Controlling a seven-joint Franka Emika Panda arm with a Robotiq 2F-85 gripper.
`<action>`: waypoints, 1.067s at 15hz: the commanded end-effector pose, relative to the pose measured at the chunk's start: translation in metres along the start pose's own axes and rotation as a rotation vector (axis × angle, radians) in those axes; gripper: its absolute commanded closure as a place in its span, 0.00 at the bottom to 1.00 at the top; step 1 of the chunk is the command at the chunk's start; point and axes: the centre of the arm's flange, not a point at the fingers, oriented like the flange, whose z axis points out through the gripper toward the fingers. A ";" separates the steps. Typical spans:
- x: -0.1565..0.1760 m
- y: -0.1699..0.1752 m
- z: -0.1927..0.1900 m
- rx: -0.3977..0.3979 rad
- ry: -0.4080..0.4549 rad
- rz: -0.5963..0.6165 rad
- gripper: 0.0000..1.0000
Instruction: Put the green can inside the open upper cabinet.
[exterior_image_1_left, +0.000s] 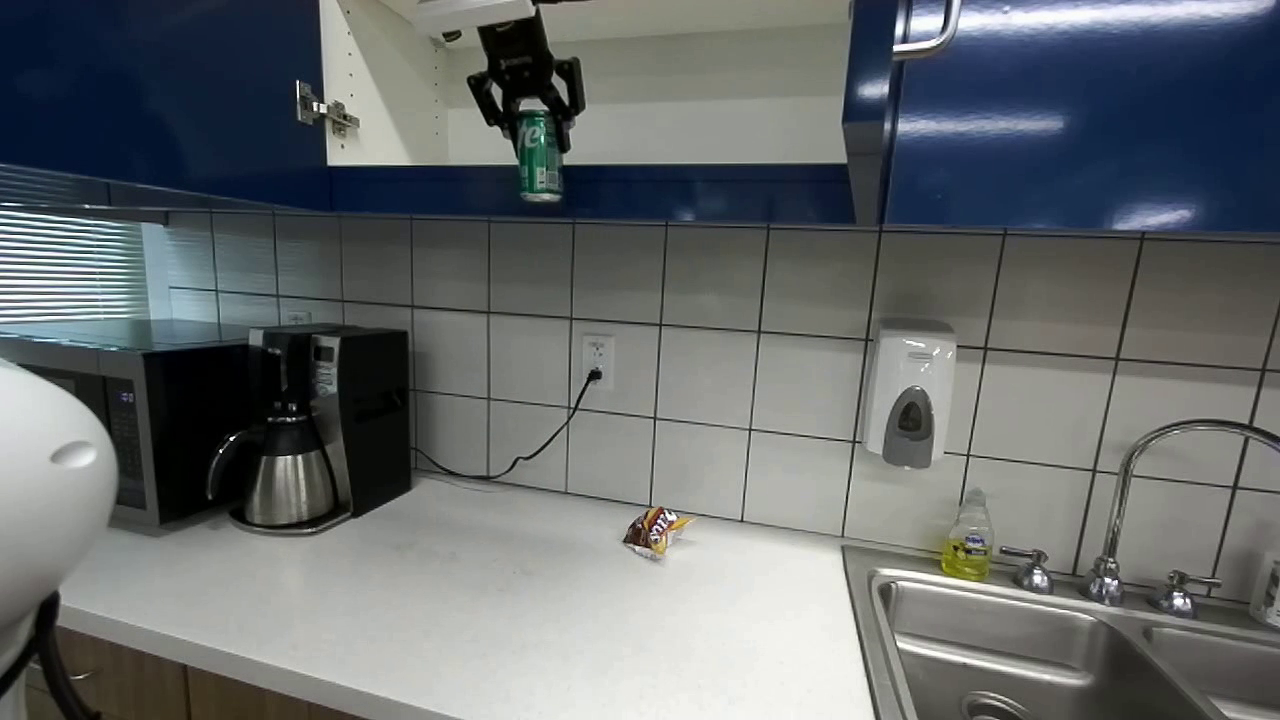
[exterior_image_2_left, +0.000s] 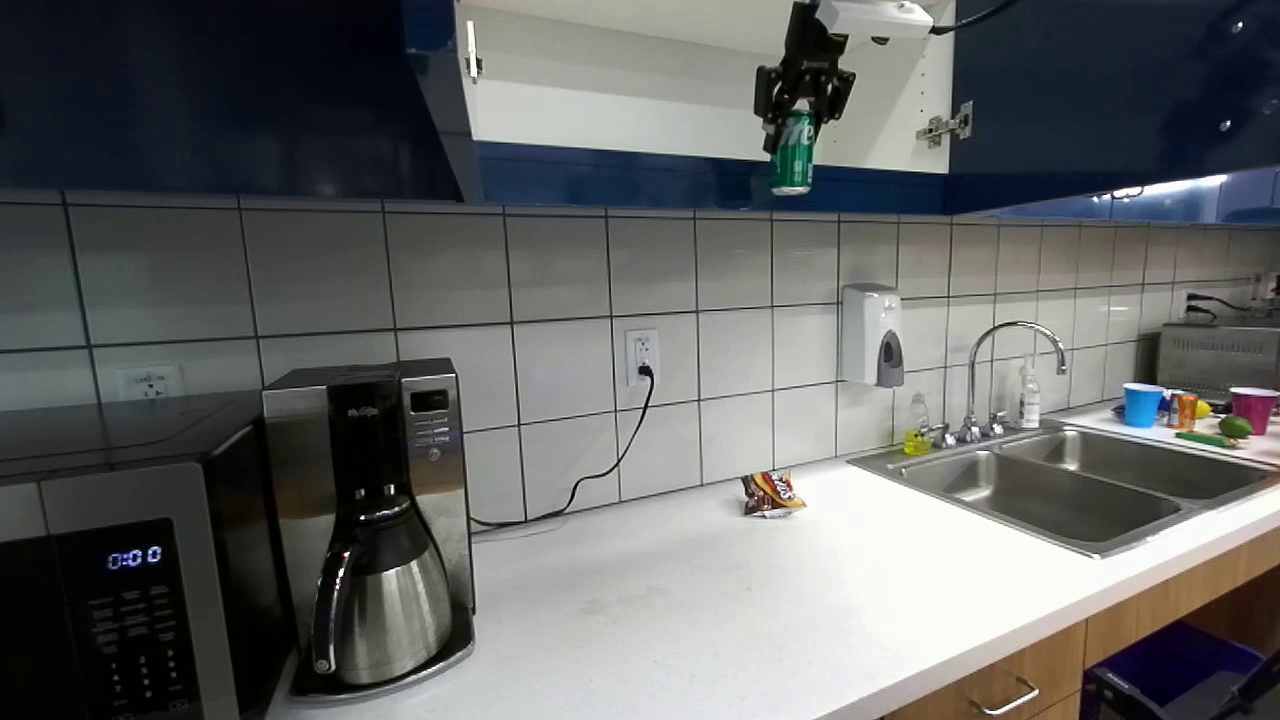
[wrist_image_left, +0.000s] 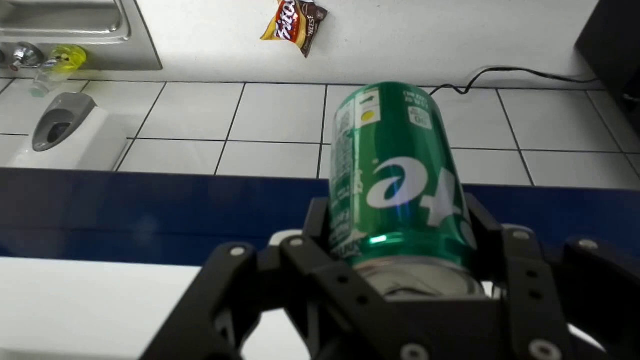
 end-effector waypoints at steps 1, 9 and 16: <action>0.037 -0.004 -0.022 0.011 0.003 0.025 0.61; 0.073 -0.012 -0.038 0.009 0.003 0.039 0.61; 0.104 -0.008 -0.043 -0.001 0.002 0.085 0.61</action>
